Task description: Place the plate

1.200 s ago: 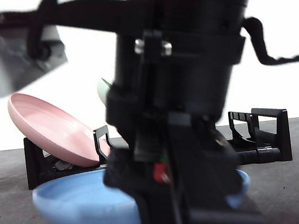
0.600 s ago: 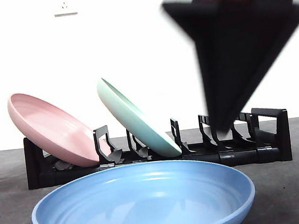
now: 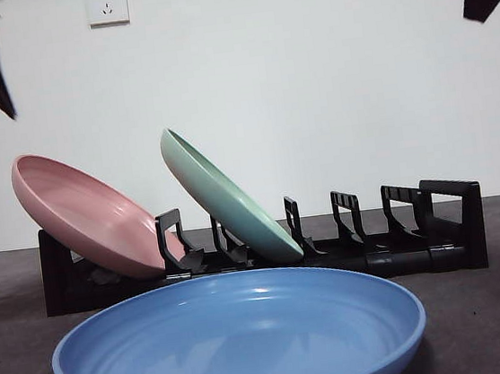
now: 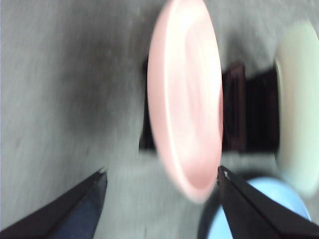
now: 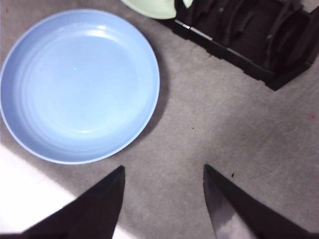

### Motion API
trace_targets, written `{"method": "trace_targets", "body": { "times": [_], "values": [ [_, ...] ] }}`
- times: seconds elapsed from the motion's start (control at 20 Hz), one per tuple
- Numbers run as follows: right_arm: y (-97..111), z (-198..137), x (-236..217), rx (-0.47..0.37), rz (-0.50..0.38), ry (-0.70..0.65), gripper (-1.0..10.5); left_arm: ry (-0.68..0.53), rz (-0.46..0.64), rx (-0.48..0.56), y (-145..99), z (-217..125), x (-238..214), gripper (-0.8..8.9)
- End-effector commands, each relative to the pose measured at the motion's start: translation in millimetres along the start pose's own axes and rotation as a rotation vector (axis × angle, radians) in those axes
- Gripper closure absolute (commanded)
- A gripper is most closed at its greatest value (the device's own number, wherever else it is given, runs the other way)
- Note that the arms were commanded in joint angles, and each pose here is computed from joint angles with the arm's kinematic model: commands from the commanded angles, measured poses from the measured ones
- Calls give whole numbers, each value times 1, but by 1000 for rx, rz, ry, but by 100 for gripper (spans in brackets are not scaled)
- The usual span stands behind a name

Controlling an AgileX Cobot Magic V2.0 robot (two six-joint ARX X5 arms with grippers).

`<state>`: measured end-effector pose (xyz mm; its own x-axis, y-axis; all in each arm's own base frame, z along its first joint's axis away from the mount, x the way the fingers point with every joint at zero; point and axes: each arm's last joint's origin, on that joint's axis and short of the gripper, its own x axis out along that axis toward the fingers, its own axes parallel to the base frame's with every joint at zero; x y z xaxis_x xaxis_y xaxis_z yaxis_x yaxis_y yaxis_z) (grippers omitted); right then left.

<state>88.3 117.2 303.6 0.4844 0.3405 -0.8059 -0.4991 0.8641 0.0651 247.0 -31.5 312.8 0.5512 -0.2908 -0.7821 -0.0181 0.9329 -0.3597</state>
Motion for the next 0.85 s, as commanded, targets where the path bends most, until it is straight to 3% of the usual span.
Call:
{"method": "trace_targets", "body": {
  "times": [0.05, 0.3, 0.6, 0.85],
  "values": [
    [1, 4, -4, 30, 8, -21, 695, -9, 1, 1, -3, 20, 14, 469],
    [1, 4, -4, 57, 7, -20, 695, 21, 10, 15, -4, 47, 45, 470],
    [1, 4, -4, 67, 7, -20, 695, 74, 26, 22, 1, 49, 68, 485],
    [1, 4, -4, 66, 8, -20, 695, 74, 26, 47, 1, 50, 67, 798]
  ]
}}
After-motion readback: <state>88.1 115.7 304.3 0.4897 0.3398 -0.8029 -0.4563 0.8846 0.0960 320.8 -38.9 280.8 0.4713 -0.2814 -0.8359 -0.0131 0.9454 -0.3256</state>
